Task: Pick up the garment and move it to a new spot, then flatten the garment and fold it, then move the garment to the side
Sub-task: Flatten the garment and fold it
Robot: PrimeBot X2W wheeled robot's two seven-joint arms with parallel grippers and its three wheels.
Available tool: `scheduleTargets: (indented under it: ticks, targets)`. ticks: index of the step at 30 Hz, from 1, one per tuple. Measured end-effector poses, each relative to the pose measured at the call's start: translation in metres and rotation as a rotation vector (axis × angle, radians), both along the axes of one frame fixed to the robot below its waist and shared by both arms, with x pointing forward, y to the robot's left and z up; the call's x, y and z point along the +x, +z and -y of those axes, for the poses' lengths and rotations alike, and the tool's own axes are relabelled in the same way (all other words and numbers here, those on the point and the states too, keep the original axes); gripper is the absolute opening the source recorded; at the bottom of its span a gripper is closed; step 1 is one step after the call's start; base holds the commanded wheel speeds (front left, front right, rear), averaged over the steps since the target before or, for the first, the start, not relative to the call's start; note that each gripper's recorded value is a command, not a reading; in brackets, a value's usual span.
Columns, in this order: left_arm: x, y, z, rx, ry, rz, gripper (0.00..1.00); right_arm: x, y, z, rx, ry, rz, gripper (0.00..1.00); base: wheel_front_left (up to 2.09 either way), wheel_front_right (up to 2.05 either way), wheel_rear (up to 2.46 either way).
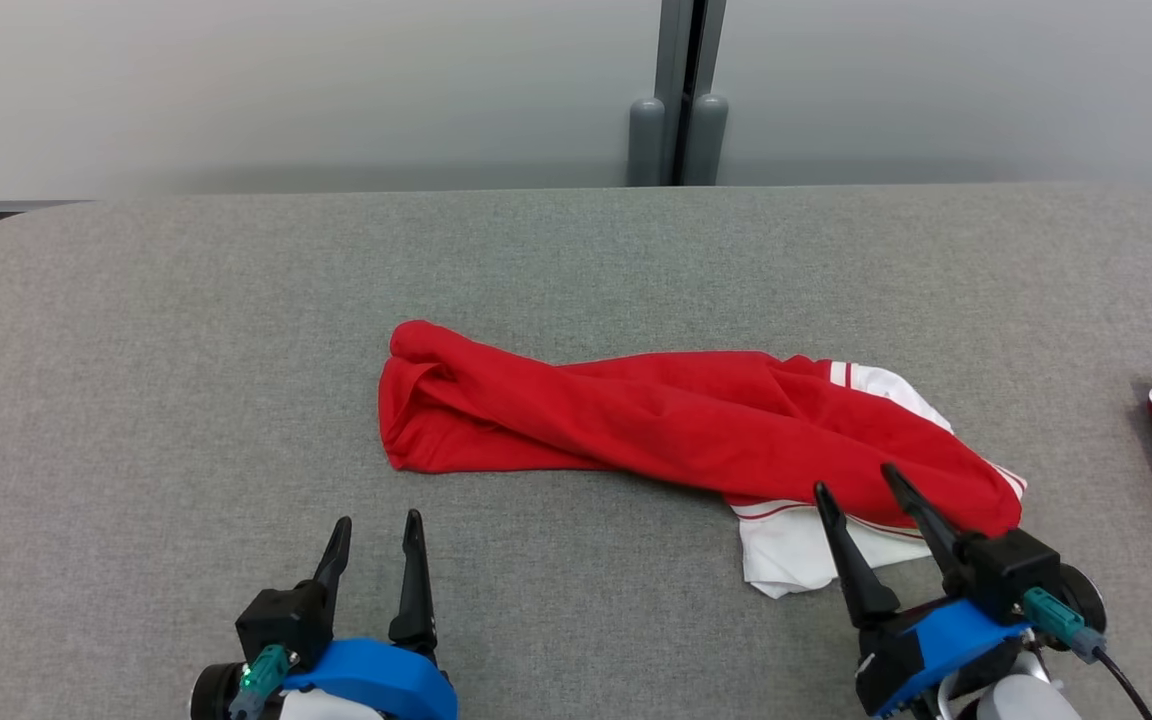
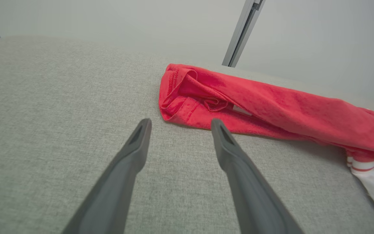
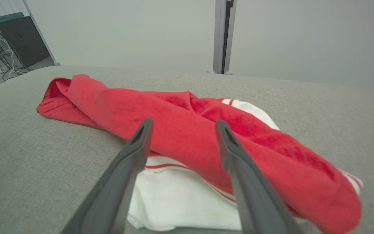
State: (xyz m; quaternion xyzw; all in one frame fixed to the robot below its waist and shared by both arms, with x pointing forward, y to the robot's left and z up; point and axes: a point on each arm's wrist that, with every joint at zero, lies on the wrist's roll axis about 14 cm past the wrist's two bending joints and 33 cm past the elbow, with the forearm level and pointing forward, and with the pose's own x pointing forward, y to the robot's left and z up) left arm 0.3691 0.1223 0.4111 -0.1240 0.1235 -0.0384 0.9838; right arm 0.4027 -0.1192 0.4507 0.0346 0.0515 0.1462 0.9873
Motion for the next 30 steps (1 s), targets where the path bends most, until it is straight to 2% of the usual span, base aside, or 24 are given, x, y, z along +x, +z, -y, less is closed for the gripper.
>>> scheduleTargets:
  ticks: [4,11,15,16,17,20,21,24,29,30]
  targets:
    - [-0.001,-0.001,0.000,0.000,0.001,-0.005,1.00,-0.002,-0.008,0.009,-0.037,-0.008,-0.020,1.00,0.00,0.00,0.00]
    - [0.001,-0.004,0.001,-0.012,0.004,-0.013,1.00,-0.003,-0.039,0.022,-0.325,0.105,-0.065,1.00,0.00,0.00,0.00]
    - [0.003,-0.006,0.001,-0.025,0.012,-0.021,1.00,0.008,-0.048,0.029,-0.411,0.141,-0.080,1.00,0.00,0.00,0.00]
    - [0.005,-0.005,0.001,-0.028,0.012,-0.018,1.00,0.016,-0.044,0.030,-0.429,0.145,-0.065,0.45,0.00,0.00,0.00]
    - [0.005,-0.005,0.001,-0.028,0.012,-0.018,1.00,0.016,-0.044,0.030,-0.429,0.145,-0.065,0.00,0.00,0.00,0.00]
    - [0.009,-0.001,-0.002,-0.033,0.027,-0.006,1.00,0.042,-0.031,0.032,-0.458,0.149,-0.022,0.00,0.00,0.00,0.00]
    - [0.008,0.001,-0.005,-0.032,0.033,-0.001,1.00,0.061,-0.021,0.032,-0.477,0.153,0.012,0.00,0.00,0.00,0.00]
    - [0.006,0.000,-0.009,-0.034,0.049,-0.006,1.00,0.082,-0.007,0.031,-0.493,0.154,0.052,0.00,0.00,0.00,0.00]
    - [-0.005,-0.003,-0.025,-0.032,0.104,-0.023,1.00,0.134,0.024,0.011,-0.525,0.187,0.150,0.00,0.00,0.00,0.00]
    - [-0.005,-0.003,-0.025,-0.032,0.104,-0.023,1.00,0.134,0.024,0.011,-0.525,0.187,0.150,0.00,0.00,0.00,0.00]
